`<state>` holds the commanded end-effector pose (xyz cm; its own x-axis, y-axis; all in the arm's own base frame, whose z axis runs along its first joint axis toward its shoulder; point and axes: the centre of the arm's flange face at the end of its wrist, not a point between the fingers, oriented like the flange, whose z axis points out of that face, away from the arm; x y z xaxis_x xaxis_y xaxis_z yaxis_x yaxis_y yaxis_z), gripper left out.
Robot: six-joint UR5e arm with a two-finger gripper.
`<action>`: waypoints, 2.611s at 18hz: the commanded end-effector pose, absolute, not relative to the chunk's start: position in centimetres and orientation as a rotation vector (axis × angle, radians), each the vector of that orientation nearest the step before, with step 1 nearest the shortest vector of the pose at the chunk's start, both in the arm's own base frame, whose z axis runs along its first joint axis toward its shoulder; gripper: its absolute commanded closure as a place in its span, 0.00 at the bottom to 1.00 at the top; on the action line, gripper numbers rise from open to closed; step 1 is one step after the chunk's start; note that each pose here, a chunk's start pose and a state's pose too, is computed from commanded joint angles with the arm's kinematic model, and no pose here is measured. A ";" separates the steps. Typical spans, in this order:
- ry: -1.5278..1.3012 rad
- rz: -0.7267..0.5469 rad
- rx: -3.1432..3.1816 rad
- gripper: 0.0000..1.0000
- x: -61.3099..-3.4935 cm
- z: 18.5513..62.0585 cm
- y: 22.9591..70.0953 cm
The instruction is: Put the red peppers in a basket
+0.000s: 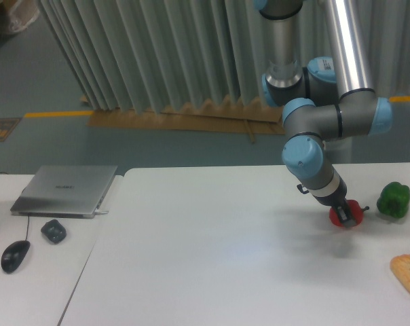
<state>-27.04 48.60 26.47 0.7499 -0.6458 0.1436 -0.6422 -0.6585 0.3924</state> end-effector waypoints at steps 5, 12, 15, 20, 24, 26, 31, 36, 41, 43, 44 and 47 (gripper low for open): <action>-0.974 -0.027 2.555 0.63 -27.6 27.8 48.7; -0.896 -0.009 2.849 0.63 -31.0 34.0 47.5; -0.868 -0.037 2.893 0.63 -32.8 35.9 46.3; -0.812 -0.026 2.959 0.64 -36.1 40.5 45.5; -0.759 -0.055 3.022 0.64 -40.5 42.5 42.8; -0.770 -0.051 3.016 0.64 -42.1 42.2 41.5; -0.693 -0.082 3.037 0.64 -46.2 41.2 39.0; -0.647 -0.150 3.057 0.64 -48.8 41.5 37.7; -0.559 -0.226 3.075 0.64 -52.4 40.5 35.1; -0.514 -0.256 3.084 0.64 -53.8 40.5 33.7; -0.492 -0.258 3.086 0.64 -54.5 40.2 32.9; -0.463 -0.282 3.087 0.75 -55.6 40.6 31.8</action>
